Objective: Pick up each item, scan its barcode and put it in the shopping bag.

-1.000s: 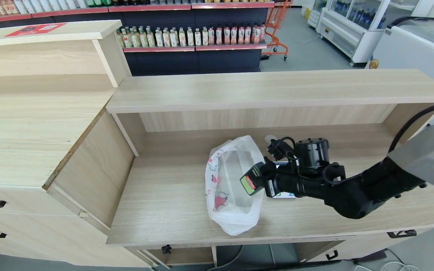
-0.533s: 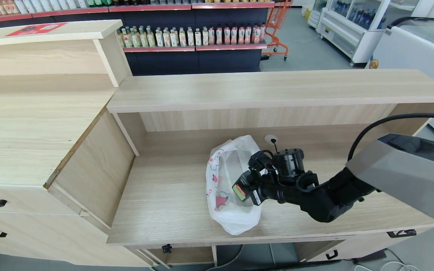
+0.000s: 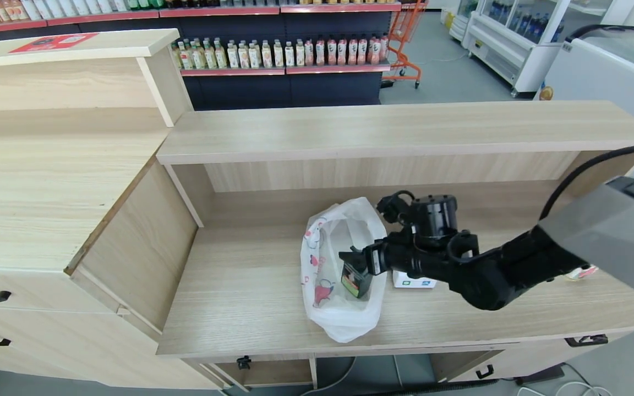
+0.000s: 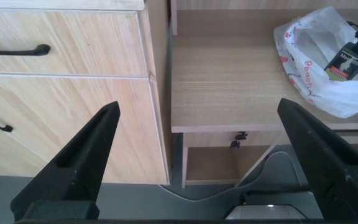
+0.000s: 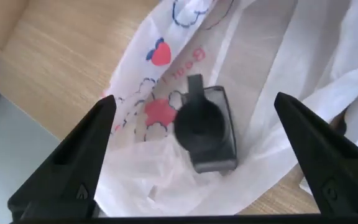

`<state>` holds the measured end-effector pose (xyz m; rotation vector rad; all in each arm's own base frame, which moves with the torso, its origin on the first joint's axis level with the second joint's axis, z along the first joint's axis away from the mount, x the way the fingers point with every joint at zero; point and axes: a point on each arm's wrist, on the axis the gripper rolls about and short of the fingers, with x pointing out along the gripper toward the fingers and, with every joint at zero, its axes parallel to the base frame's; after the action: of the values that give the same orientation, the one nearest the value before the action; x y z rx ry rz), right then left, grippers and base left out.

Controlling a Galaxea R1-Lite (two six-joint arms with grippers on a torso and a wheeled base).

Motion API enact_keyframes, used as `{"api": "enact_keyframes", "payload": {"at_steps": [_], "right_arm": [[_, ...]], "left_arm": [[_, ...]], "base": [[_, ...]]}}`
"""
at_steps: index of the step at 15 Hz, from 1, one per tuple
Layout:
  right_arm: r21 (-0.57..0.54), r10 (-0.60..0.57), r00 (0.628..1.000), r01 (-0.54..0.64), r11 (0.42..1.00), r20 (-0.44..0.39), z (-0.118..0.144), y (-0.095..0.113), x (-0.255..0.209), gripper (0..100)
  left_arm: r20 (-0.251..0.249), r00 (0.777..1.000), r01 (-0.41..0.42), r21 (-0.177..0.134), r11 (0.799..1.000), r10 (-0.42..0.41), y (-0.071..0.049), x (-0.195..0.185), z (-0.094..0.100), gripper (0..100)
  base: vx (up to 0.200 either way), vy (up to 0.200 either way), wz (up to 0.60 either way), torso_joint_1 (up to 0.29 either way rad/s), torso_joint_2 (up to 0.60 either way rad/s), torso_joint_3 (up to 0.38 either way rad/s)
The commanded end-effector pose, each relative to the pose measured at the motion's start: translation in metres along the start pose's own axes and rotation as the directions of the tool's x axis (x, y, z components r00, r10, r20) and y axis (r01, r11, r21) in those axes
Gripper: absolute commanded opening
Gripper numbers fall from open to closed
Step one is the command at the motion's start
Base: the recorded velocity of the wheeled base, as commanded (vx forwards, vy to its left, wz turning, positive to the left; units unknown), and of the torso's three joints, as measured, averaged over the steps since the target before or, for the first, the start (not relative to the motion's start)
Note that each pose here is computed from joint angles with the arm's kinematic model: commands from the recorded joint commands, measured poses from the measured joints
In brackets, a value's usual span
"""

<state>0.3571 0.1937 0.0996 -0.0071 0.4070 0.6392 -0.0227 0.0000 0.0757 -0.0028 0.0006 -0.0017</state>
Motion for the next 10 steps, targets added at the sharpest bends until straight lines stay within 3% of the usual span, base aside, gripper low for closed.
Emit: {"api": "enact_keyframes", "payload": {"at_steps": [1,2,4,6,7,10], "right_arm": [[0.110,-0.074,0.994,0.064,0.992,0.086,0.046,-0.023,-0.072,100],[0.125,-0.084,0.993,0.073,0.989,0.082,0.048,-0.026,-0.083,100],[0.176,-0.202,0.976,0.185,0.967,0.081,0.048,-0.044,-0.156,100],[0.122,-0.354,0.928,0.341,0.932,0.113,0.038,-0.047,-0.208,100],[0.111,-0.391,0.913,0.379,0.919,0.120,0.032,-0.044,-0.223,100],[0.133,-0.461,0.874,0.444,0.886,0.155,-0.023,-0.011,-0.295,100]], "left_arm": [[0.001,1.000,0.000,0.000,1.000,0.000,0.000,0.000,0.000,100],[-0.001,1.000,0.000,0.000,1.000,0.000,0.000,0.000,0.000,100],[0.001,1.000,0.000,0.000,1.000,0.000,0.000,0.000,0.000,100],[-0.001,1.000,0.000,0.000,1.000,0.000,0.000,0.000,0.000,100],[0.001,1.000,0.000,0.000,1.000,0.000,0.000,0.000,0.000,100],[-0.001,1.000,0.000,0.000,1.000,0.000,0.000,0.000,0.000,100]], "base": [[0.000,0.000,0.00,0.000,0.00,0.000],[0.000,0.000,0.00,0.000,0.00,0.000],[0.000,0.000,0.00,0.000,0.00,0.000],[0.000,0.000,0.00,0.000,0.00,0.000],[0.000,0.000,0.00,0.000,0.00,0.000],[0.000,0.000,0.00,0.000,0.00,0.000]]}}
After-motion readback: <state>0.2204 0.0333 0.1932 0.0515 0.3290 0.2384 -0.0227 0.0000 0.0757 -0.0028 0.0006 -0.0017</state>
